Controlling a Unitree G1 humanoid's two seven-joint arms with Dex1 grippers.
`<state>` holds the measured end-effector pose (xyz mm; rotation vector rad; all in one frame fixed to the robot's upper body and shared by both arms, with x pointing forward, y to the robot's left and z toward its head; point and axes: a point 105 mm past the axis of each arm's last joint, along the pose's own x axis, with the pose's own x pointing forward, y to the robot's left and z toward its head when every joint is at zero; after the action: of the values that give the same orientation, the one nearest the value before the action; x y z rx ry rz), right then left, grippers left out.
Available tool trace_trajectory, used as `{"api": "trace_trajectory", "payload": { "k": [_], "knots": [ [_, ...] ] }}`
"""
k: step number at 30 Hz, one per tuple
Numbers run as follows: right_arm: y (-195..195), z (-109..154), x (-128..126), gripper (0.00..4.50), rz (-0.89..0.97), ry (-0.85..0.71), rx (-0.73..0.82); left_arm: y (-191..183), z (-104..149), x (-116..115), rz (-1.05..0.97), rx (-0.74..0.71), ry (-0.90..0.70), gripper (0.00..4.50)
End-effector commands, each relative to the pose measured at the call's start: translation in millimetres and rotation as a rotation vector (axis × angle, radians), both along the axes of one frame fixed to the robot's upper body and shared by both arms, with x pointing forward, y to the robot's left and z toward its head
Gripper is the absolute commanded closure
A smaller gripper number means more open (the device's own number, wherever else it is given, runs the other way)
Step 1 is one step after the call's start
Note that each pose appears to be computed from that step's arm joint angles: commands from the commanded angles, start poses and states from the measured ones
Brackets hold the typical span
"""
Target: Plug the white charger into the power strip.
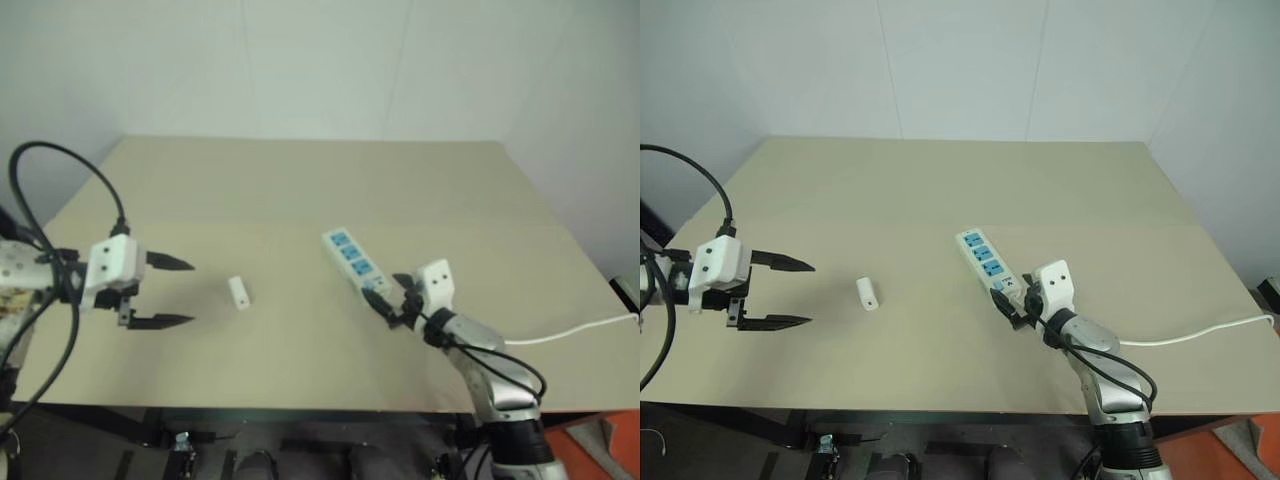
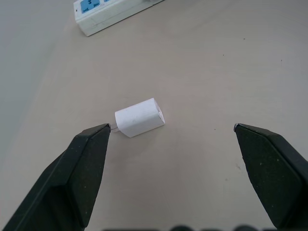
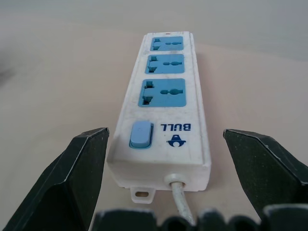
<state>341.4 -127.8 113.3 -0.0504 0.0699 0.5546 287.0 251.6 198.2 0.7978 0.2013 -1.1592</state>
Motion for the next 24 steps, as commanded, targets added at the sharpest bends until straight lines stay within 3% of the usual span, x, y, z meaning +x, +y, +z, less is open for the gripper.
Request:
{"api": "trace_trajectory", "payload": {
  "k": [1,20,24],
  "knots": [
    [9,5,0,0.05,0.013,-0.025,0.011,-4,8,-1,-0.015,0.012,-0.046,0.00],
    [24,-20,13,0.05,-0.112,-0.024,0.117,-7,5,1,-0.017,0.009,-0.053,0.00],
    [20,-24,14,0.91,-0.129,-0.021,0.090,-7,6,1,-0.020,0.012,-0.066,0.00]
  ]
}}
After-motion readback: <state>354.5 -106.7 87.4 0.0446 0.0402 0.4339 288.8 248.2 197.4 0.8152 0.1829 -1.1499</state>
